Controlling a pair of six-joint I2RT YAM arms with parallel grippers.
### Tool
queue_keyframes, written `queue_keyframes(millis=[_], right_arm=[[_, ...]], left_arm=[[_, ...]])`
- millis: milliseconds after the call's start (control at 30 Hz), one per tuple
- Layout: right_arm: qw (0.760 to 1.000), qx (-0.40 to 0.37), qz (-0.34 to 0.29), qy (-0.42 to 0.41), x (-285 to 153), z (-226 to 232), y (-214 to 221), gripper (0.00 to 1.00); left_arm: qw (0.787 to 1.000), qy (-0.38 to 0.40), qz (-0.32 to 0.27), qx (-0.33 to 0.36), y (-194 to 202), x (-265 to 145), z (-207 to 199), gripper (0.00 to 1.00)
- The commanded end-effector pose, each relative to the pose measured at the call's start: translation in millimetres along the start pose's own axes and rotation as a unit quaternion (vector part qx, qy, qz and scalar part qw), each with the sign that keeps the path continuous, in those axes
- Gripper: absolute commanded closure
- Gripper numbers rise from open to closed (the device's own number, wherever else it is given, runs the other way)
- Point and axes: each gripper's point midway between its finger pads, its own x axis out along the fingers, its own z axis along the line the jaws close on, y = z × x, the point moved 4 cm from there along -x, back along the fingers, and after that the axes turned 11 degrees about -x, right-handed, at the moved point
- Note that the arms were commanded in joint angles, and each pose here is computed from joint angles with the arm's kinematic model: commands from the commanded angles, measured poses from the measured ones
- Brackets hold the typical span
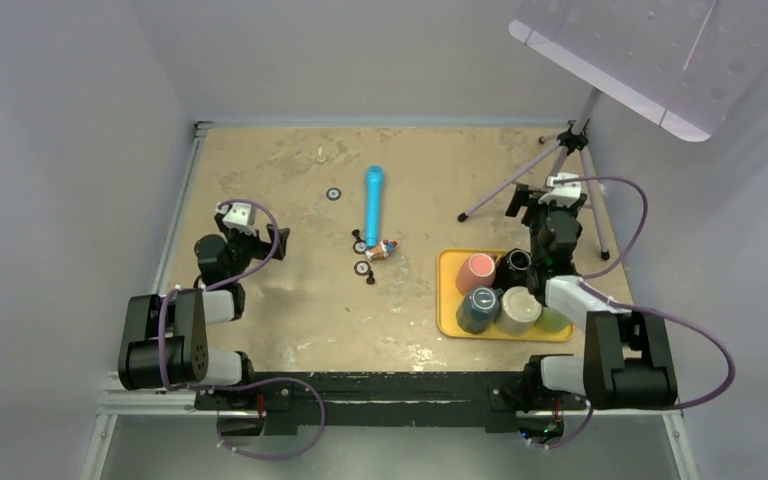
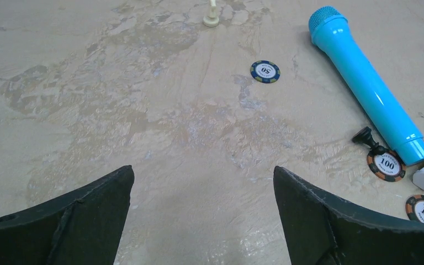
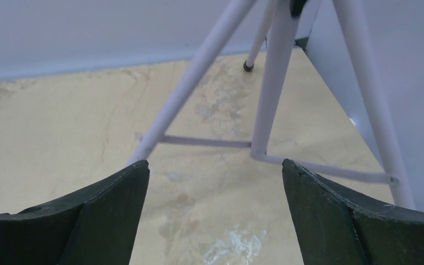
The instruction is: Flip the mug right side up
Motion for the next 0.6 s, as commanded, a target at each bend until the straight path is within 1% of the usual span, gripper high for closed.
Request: queue_keyframes(millis=[0, 33, 133, 200, 267, 333, 367, 433, 467, 533, 567], right_arm=[[0.998, 0.041, 0.033, -0.025, 5.0, 3.9, -38.4, 0.08], [0.997, 0.050, 0.040, -0.038, 4.1, 6.8, -45.7, 0.10], [0.990, 0.074, 0.095, -0.076, -0.6, 18.0, -64.9, 0.14], [0.983, 0.073, 0.136, -0.095, -8.2, 32.3, -70.3, 0.14], [0.977, 0.046, 0.182, -0.101, -20.0, 51.0, -69.2, 0.14], [0.966, 0.015, 0.234, -0.104, -34.5, 67.8, -63.2, 0.14], [0.960, 0.012, 0.260, -0.107, -40.4, 74.2, -59.4, 0.15], [0.943, 0.025, 0.315, -0.110, -52.0, 79.3, -48.1, 0.19], [0.936, 0.027, 0.333, -0.109, -57.0, 79.5, -43.9, 0.21], [0.929, 0.034, 0.352, -0.110, -66.6, 79.2, -38.0, 0.25], [0.926, 0.042, 0.357, -0.113, -70.4, 80.6, -34.3, 0.26]], left_arm=[[0.999, 0.024, -0.038, 0.031, -24.6, 6.1, -6.3, 0.00], [0.999, 0.025, -0.038, 0.030, -24.5, 6.2, -6.5, 0.00], [0.998, 0.024, -0.038, 0.031, -24.8, 6.1, -6.3, 0.00], [0.999, 0.025, -0.038, 0.030, -24.1, 5.8, -6.6, 0.00], [0.998, 0.026, -0.048, 0.030, -27.1, 3.7, -7.6, 0.00], [0.998, 0.015, -0.053, 0.026, -31.6, -1.0, -7.6, 0.00], [0.999, 0.013, -0.048, 0.020, -35.7, -3.0, -7.9, 0.00], [1.000, 0.015, -0.026, 0.010, -51.8, -6.1, -14.0, 0.00], [1.000, 0.019, 0.000, -0.004, -58.4, -6.9, -18.2, 0.00], [0.998, 0.048, 0.049, -0.009, -71.4, -9.4, -30.2, 0.00], [0.997, 0.055, 0.061, -0.011, -76.2, -10.1, -33.6, 0.00]])
